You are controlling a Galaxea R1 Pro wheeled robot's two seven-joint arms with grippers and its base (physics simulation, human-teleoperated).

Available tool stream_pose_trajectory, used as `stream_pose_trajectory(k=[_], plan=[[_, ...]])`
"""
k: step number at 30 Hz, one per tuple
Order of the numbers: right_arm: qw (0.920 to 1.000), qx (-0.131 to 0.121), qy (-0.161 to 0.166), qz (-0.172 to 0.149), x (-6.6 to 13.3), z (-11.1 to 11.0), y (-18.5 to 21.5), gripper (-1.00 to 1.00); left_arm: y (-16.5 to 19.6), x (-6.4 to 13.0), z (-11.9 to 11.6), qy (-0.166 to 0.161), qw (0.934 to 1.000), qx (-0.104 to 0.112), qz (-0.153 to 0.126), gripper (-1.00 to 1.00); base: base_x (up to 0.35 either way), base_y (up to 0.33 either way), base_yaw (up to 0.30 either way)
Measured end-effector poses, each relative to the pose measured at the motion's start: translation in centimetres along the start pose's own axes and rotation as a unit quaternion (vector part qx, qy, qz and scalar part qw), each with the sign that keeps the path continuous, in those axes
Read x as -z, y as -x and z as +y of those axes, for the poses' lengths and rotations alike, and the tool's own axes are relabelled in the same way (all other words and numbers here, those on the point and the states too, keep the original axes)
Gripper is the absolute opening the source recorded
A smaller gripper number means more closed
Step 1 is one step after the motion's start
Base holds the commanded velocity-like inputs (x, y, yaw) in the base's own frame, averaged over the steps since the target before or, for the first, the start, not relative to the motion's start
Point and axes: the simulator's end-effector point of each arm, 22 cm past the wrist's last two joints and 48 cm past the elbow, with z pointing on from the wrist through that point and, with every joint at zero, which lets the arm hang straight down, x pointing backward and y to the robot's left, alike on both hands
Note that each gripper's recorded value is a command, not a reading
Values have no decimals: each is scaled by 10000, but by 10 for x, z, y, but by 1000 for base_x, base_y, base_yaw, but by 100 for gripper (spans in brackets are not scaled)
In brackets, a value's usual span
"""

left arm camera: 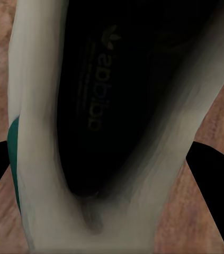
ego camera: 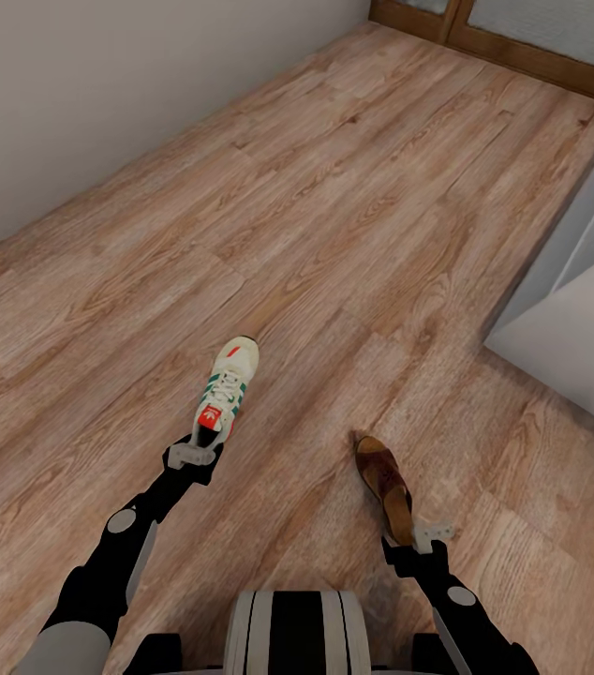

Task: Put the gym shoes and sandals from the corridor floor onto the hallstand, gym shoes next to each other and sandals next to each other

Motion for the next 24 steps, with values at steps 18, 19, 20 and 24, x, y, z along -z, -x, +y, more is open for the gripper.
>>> stream_pose_trajectory(k=[18, 19, 20, 24], plan=[[10000, 1, -4, -20, 0, 0, 2, -100, 1, 0, 1, 6, 10000, -9, -10, -100, 24, 0, 0], [10000, 9, -1, -20, 0, 0, 2, -100, 1, 0, 1, 7, 10000, -9, -10, -100, 0, 0, 0], [10000, 15, -4, -20, 0, 0, 2, -100, 1, 0, 1, 9, 10000, -8, -10, -100, 0, 0, 0], [10000, 16, -5, -15, 0, 0, 1, -100, 1, 0, 1, 11, 10000, -8, -11, -100, 0, 0, 0]])
